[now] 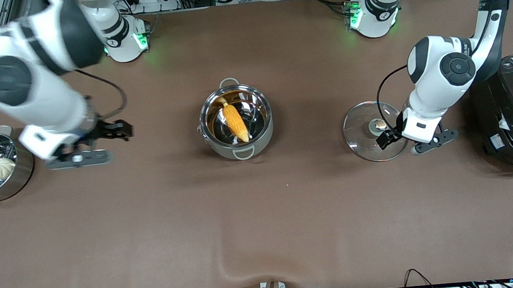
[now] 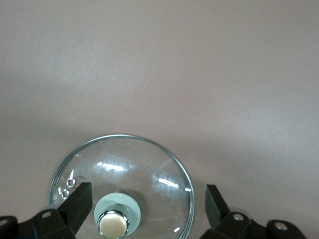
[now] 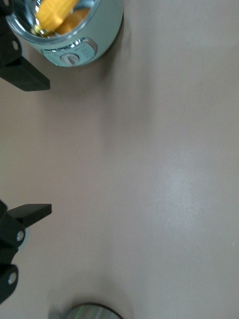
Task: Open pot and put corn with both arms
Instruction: 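Release the lid on the table with the left gripper while the right gripper withdraws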
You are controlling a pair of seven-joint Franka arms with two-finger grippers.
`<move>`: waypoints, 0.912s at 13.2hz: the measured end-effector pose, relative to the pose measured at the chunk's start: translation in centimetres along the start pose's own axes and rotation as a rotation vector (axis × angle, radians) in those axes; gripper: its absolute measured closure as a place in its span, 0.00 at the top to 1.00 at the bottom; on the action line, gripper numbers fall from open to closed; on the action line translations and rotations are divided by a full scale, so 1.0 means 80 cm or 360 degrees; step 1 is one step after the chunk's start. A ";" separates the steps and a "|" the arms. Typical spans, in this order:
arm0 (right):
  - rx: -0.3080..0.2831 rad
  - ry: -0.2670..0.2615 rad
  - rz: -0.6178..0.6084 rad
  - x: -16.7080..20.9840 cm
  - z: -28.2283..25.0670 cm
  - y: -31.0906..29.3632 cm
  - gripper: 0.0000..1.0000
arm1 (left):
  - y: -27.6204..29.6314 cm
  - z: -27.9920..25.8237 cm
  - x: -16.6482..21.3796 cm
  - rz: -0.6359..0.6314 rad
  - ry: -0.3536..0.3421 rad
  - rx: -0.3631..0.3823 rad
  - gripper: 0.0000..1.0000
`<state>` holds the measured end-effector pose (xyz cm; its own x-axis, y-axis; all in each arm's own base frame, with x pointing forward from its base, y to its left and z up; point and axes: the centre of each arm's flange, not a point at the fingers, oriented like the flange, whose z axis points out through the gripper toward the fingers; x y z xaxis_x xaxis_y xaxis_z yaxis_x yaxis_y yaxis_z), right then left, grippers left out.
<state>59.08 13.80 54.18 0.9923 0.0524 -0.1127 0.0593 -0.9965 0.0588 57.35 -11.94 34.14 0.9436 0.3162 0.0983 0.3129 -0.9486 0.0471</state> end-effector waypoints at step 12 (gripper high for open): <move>0.0067 0.0096 0.0008 -0.100 -0.123 0.134 1.00 | 0.066 -0.098 0.046 0.0078 -0.0201 0.0114 1.00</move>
<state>52.89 3.35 65.49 0.9974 0.0497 -0.0525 0.0507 -0.9986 0.0171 61.60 -15.67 42.53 0.9626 0.2697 -0.0270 0.2690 -0.9628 -0.0260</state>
